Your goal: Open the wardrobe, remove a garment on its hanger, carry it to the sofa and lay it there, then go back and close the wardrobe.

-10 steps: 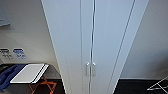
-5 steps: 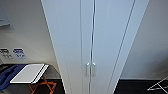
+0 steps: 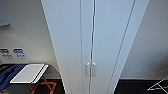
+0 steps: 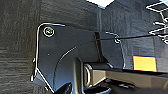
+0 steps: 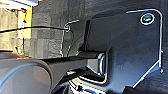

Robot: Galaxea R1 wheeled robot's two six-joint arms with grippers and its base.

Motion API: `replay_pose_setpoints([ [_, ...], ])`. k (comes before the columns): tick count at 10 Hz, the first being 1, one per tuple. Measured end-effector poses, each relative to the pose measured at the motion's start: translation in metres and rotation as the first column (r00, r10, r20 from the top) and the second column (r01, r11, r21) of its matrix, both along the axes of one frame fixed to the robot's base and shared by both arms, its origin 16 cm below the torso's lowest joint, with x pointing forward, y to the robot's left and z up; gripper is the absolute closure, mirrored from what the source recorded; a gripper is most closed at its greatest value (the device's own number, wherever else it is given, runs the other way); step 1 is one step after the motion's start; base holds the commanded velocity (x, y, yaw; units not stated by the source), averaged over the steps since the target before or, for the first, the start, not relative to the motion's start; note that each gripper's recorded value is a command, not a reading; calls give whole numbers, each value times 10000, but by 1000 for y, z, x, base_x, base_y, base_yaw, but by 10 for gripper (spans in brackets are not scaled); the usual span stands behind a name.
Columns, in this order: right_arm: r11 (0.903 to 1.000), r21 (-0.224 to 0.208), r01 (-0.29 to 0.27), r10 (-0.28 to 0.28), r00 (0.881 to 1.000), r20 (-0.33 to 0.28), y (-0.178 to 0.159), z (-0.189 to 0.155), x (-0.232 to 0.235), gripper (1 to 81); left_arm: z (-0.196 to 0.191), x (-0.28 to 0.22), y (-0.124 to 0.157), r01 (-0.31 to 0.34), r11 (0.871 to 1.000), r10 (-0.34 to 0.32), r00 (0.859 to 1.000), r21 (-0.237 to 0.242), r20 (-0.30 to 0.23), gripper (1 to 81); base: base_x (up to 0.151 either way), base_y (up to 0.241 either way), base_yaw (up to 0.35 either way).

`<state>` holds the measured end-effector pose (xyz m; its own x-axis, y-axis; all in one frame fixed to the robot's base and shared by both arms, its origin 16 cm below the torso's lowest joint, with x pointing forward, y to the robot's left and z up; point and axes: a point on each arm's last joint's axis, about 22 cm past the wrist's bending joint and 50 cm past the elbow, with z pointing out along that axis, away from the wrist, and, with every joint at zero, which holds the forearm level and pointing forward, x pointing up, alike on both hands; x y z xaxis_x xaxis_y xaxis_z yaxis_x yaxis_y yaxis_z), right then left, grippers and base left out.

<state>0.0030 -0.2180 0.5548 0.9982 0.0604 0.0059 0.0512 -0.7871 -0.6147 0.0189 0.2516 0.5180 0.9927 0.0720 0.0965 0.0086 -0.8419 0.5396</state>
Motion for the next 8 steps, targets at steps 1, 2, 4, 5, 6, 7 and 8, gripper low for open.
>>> replay_pose_setpoints([
  [1,9999,144,-22,17,9995,326,-8,16,23,10,13,15,3,-13,9998,17,9998,-205,178,10,0,0,0],
  [2,9998,174,-81,70,9978,655,-19,30,48,10,28,34,9,9,9993,6,9992,-368,395,10,0,0,0],
  [4,9984,537,-183,99,9883,1519,-20,65,104,10,62,86,28,94,9984,-35,9943,-551,1062,10,0,0,0],
  [5,9964,791,-294,127,9790,2036,-13,84,137,10,78,122,38,133,9984,-45,9875,-547,1572,10,0,0,0],
  [6,9950,921,-373,129,9673,2531,-13,103,167,10,95,157,38,204,9976,-62,9782,-662,2075,10,0,0,0],
  [7,9945,973,-390,71,9512,3086,-19,129,205,10,116,189,33,373,9956,-148,9687,-864,2478,10,0,0,0],
  [8,9940,1011,-424,45,9373,3486,-22,148,230,10,136,216,29,559,9934,-253,9583,-998,2848,10,0,0,0],
])
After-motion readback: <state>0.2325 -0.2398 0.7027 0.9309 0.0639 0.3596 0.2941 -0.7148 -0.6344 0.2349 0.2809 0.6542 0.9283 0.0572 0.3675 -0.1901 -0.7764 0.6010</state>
